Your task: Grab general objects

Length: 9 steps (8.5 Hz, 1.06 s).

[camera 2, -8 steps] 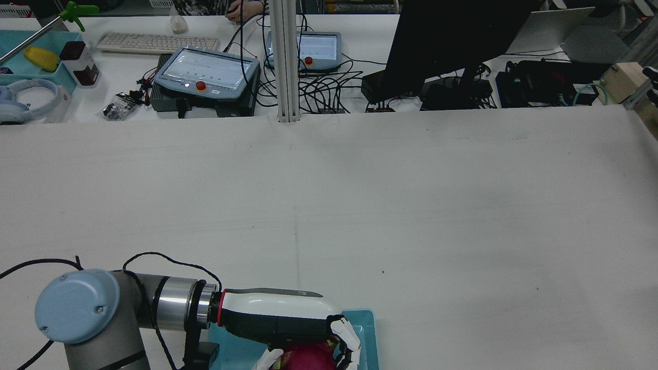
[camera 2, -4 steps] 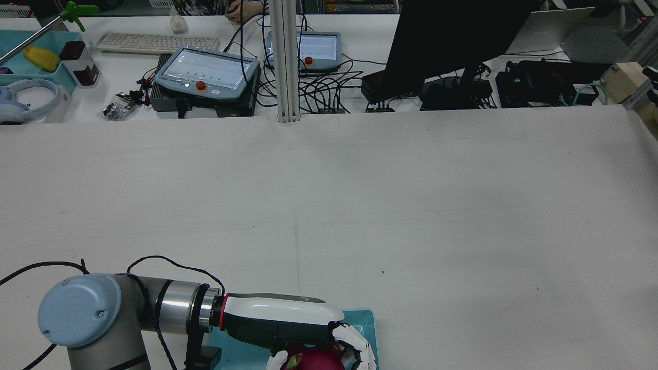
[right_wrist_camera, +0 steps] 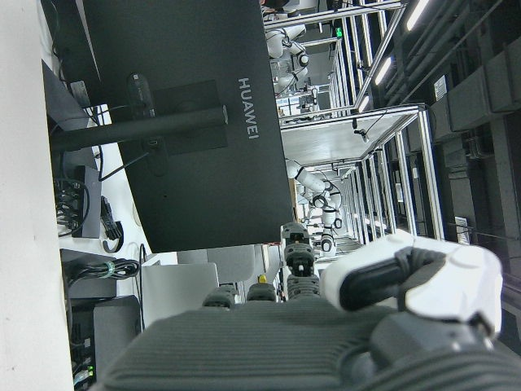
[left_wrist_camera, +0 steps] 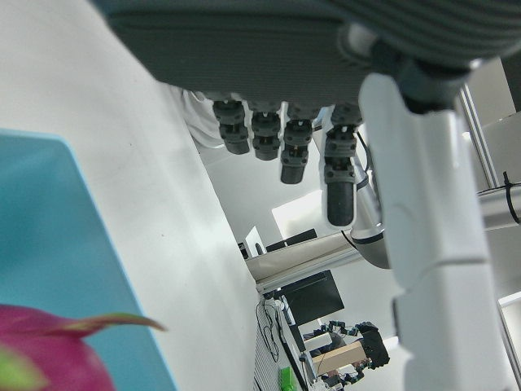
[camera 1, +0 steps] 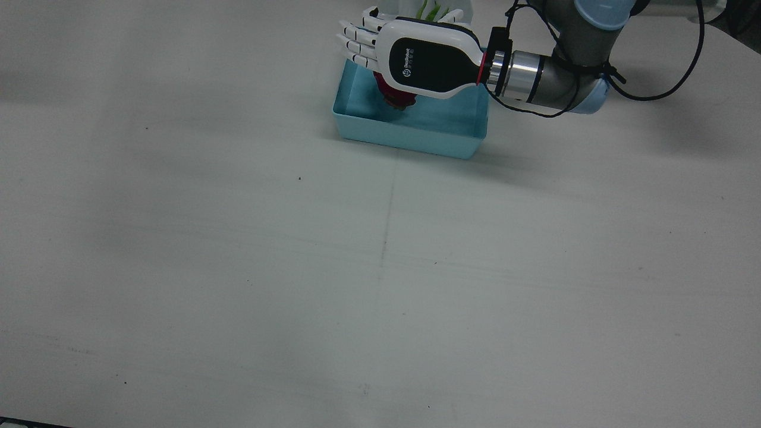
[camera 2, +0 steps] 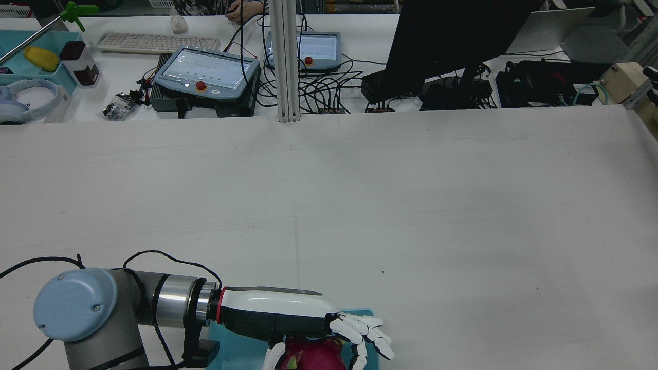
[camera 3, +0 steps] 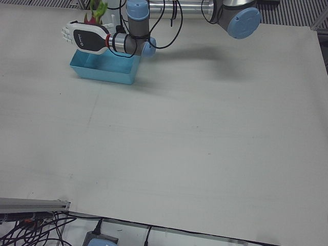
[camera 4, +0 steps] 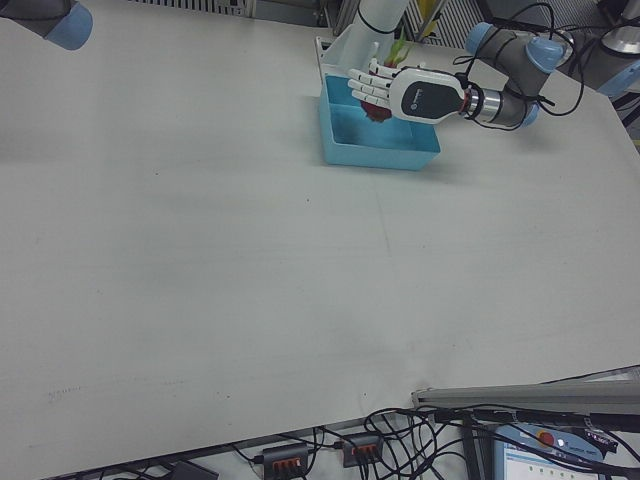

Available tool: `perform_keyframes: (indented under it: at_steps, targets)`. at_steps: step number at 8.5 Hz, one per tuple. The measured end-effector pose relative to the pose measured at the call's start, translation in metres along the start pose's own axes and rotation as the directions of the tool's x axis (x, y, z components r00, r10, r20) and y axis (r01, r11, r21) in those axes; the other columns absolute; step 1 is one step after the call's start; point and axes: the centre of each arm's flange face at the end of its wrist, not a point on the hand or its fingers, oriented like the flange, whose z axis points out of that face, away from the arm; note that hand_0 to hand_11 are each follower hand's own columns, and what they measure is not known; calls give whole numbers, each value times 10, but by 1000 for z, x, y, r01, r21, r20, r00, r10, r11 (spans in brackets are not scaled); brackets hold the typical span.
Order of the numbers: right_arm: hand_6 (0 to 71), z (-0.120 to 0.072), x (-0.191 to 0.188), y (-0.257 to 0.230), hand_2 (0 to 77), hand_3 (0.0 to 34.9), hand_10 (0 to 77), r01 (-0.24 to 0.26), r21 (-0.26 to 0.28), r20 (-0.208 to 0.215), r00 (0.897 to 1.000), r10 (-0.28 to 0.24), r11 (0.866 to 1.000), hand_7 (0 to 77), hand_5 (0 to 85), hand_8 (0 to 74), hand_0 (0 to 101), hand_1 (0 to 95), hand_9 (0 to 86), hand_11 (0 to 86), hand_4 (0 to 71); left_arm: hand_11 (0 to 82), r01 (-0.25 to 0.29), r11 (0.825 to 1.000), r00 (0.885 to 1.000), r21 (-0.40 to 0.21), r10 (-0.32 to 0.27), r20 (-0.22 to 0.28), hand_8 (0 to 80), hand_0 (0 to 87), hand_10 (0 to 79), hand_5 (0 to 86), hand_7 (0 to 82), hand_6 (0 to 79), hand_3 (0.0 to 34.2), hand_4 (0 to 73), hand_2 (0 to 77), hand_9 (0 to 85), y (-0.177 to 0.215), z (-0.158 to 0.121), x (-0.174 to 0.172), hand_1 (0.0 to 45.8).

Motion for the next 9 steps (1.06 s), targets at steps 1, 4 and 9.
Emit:
perform_keyframes:
  at_steps: [1,4,9]
  targets:
    - [0,0,0,0,774,0,0,0,0,0,1000,0,1000,0,5,0,0,398,5,5,0,147,-9,1000,1000,12,9,-3,136,514,76,436,180,164,0,147,11,109,-5,-5,6,0]
    - [0,0,0,0,774,0,0,0,0,0,1000,0,1000,0,0,0,0,398,11,5,0,158,-124,975,991,183,131,-22,98,549,33,436,174,136,0,147,11,109,-64,-89,86,0]
    - [0,0,0,0,774,0,0,0,-1,0,1000,0,1000,0,0,0,0,404,5,5,0,175,-223,682,935,696,353,-46,185,561,93,409,295,224,0,202,11,169,-201,-413,232,0]
